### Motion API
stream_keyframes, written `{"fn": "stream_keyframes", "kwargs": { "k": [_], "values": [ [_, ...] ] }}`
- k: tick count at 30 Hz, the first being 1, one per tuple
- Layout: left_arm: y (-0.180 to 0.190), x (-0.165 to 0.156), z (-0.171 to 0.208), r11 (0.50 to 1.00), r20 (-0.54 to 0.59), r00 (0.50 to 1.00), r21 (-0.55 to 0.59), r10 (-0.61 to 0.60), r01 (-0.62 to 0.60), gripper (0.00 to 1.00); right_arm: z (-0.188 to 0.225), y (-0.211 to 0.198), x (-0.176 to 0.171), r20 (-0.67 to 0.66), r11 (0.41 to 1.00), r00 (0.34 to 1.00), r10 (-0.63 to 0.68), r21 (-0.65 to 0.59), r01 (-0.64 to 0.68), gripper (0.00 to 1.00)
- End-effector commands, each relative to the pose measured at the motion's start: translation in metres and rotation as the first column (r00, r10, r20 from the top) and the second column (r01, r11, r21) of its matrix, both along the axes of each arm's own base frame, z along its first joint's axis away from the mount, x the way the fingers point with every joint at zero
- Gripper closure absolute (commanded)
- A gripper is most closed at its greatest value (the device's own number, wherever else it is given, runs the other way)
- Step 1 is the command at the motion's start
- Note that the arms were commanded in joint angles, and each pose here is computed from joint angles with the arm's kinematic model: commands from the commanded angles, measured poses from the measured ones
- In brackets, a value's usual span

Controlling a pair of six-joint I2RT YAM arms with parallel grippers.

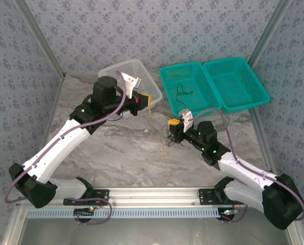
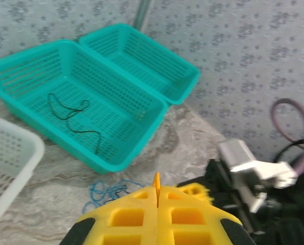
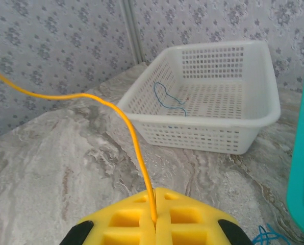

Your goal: Untangle the cables

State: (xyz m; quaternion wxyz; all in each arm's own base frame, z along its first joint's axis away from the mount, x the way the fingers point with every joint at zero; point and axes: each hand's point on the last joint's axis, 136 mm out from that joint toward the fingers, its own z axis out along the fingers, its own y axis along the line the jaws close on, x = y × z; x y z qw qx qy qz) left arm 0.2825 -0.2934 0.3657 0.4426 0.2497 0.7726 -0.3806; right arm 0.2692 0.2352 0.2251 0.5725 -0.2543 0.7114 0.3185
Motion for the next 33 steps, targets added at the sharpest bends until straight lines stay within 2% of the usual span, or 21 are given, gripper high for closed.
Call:
{"fn": "stream_keyframes", "kwargs": {
  "k": [1,11,20,24,28,31,33],
  "values": [
    [0.011,0.015,-0.011,0.994,-0.001,0.995,0.041,0.099,-0.099,1.0,0.027,0.002,-0.006,0.032,0.999,0.998,0.049,0.015,-0.049,1.0],
    [0.015,0.041,-0.035,0.975,-0.035,0.978,0.097,0.205,-0.2,1.0,0.088,-0.009,0.017,0.067,0.995,0.998,0.008,0.099,-0.015,1.0],
    [0.018,0.06,-0.064,0.949,-0.117,0.949,0.157,0.292,-0.273,0.98,0.12,-0.019,0.044,0.02,0.993,0.999,-0.028,0.113,0.025,1.0],
    [0.023,0.067,-0.071,0.94,-0.155,0.932,0.154,0.327,-0.304,0.86,0.132,-0.027,0.056,0.008,0.993,0.998,-0.055,0.102,0.054,1.0],
    [0.04,0.077,-0.082,0.913,-0.196,0.895,0.166,0.402,-0.374,0.66,0.135,-0.036,0.069,0.002,0.994,0.996,-0.09,0.058,0.09,1.0],
    [0.054,0.082,-0.088,0.891,-0.222,0.865,0.166,0.451,-0.422,0.45,0.139,-0.045,0.082,-0.009,0.992,0.992,-0.125,0.034,0.125,1.0],
    [0.065,0.084,-0.092,0.872,-0.236,0.84,0.164,0.489,-0.462,0.23,0.142,-0.056,0.094,-0.027,0.987,0.987,-0.157,0.028,0.158,1.0]
  ]
}}
